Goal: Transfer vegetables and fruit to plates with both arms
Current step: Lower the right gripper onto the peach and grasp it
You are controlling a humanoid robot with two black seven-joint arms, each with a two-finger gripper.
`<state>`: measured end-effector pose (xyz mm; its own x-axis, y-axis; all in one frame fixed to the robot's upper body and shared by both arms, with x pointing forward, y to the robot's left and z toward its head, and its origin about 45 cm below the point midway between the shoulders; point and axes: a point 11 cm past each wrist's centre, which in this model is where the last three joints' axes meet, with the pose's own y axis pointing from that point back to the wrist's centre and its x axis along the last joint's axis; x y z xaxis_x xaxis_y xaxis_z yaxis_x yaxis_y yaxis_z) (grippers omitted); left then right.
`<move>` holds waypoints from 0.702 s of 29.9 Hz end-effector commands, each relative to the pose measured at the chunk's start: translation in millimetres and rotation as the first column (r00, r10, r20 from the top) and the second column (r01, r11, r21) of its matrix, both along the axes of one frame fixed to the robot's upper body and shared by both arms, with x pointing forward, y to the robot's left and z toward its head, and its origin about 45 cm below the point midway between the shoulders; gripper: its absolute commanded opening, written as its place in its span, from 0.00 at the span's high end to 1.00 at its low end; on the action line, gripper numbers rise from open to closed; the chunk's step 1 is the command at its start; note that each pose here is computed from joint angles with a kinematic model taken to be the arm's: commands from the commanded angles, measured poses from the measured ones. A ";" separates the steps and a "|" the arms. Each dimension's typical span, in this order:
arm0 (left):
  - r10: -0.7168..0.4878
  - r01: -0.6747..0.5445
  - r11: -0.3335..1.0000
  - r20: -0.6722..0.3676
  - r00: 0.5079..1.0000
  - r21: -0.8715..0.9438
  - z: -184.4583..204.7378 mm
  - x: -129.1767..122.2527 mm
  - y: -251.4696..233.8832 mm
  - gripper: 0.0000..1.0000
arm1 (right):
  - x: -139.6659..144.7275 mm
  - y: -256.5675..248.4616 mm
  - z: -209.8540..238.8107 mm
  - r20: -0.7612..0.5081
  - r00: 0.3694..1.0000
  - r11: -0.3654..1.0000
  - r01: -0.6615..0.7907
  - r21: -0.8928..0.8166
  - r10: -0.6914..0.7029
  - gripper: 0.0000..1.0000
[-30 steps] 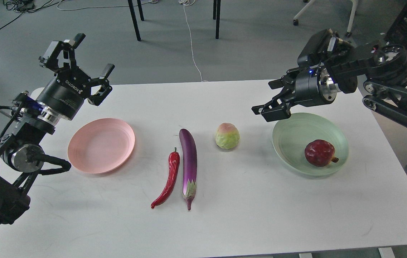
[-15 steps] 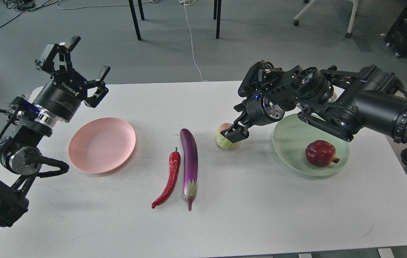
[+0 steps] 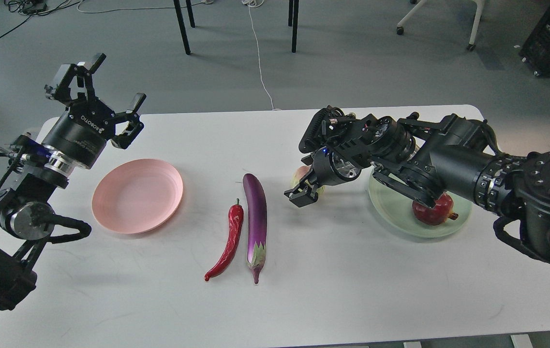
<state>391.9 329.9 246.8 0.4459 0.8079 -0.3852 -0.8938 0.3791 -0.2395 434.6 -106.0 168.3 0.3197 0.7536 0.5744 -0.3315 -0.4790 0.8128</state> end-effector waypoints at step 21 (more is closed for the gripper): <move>0.011 -0.011 1.000 0.009 1.000 0.001 4.1 0.5 4.9 0.00 | 34.3 -51.7 67.8 0.117 0.992 0.999 0.050 -0.016 -0.047 0.60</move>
